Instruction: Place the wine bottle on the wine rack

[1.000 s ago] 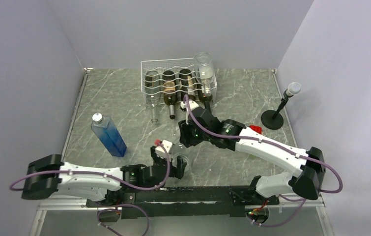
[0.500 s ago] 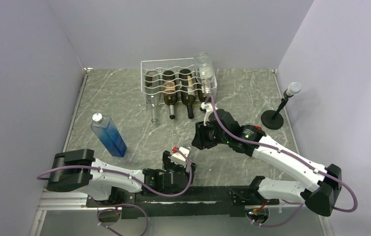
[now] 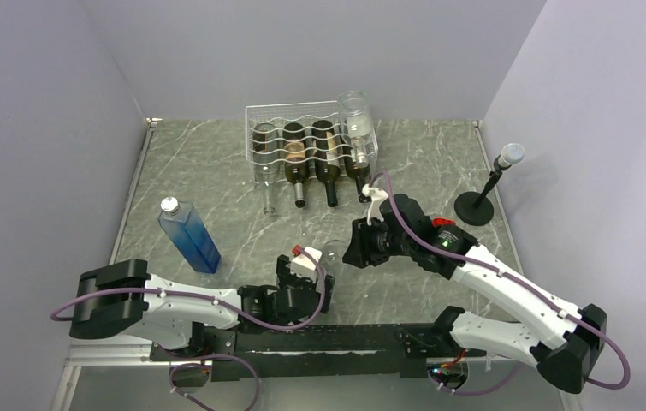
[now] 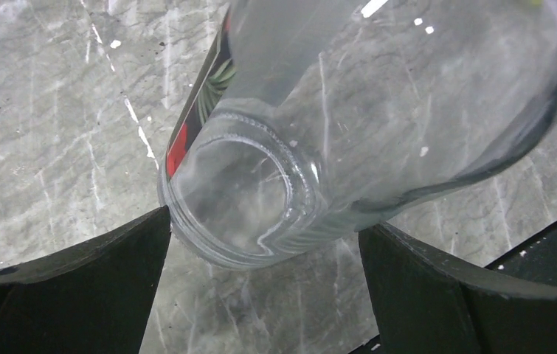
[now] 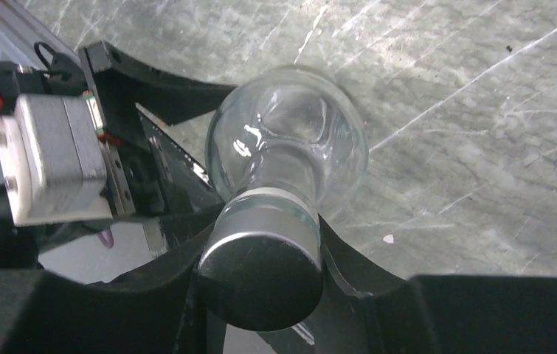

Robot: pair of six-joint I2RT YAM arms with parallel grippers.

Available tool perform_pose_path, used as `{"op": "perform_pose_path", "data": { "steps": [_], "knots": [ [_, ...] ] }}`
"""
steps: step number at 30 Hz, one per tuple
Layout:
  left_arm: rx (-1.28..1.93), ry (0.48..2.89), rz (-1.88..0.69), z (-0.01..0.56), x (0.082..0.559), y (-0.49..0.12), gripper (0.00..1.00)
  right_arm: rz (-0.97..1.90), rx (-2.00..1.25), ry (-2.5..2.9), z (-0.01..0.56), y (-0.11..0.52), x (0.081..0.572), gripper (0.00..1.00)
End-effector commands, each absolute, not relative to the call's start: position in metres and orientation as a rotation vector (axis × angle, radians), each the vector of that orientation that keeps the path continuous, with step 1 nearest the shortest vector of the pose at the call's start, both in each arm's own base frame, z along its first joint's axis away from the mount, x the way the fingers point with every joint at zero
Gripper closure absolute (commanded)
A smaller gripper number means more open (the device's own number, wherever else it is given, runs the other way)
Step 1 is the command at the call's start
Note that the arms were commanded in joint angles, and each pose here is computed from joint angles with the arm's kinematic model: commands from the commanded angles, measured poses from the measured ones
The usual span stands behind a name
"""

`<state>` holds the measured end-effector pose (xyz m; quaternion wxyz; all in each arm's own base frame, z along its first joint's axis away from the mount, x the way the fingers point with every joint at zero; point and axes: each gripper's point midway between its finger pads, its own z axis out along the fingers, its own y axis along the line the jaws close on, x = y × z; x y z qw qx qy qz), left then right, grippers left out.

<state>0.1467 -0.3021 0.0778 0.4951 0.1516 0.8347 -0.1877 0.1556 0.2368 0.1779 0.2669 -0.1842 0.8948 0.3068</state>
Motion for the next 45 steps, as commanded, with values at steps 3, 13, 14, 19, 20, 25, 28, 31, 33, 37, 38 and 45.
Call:
{"op": "perform_pose_path", "data": {
  "steps": [3, 13, 14, 19, 20, 25, 28, 31, 33, 37, 38, 45],
  "knots": [
    [0.293, 1.907, -0.557, 0.107, 0.162, -0.304, 0.01, 0.915, -0.581, 2.473, 0.175, 0.232, 0.122, 1.00],
    [0.397, 1.820, -0.744, 0.124, 0.146, -0.314, 0.01, 0.675, -0.694, 2.340, 0.210, 0.261, 0.144, 1.00],
    [0.395, 1.821, -0.744, 0.123, 0.145, -0.313, 0.01, 0.647, -0.704, 2.335, 0.212, 0.264, 0.145, 1.00],
    [0.360, 1.832, -0.760, 0.120, 0.143, -0.301, 0.01, 0.498, -0.774, 2.340, 0.212, 0.279, 0.147, 1.00],
    [0.350, 1.832, -0.768, 0.119, 0.143, -0.297, 0.01, 0.473, -0.784, 2.340, 0.212, 0.281, 0.147, 0.98],
    [0.301, 1.833, -0.817, 0.117, 0.137, -0.279, 0.01, 0.432, -0.817, 2.334, 0.213, 0.293, 0.147, 0.63],
    [0.269, 1.823, -0.840, 0.123, 0.136, -0.269, 0.01, 0.443, -0.818, 2.328, 0.214, 0.300, 0.150, 0.49],
    [0.266, 1.823, -0.847, 0.134, 0.135, -0.262, 0.01, 0.458, -0.812, 2.317, 0.213, 0.308, 0.152, 0.35],
    [0.264, 1.819, -0.859, 0.144, 0.133, -0.257, 0.00, 0.466, -0.805, 2.316, 0.215, 0.312, 0.153, 0.30],
    [0.232, 1.792, -0.891, 0.159, 0.131, -0.243, 0.01, 0.482, -0.819, 2.298, 0.218, 0.321, 0.156, 0.25],
    [0.218, 1.786, -0.896, 0.162, 0.131, -0.238, 0.01, 0.480, -0.822, 2.297, 0.218, 0.323, 0.158, 0.25],
    [0.165, 1.752, -0.951, 0.176, 0.128, -0.218, 0.01, 0.431, -0.864, 2.334, 0.203, 0.336, 0.165, 0.34]
  ]
}}
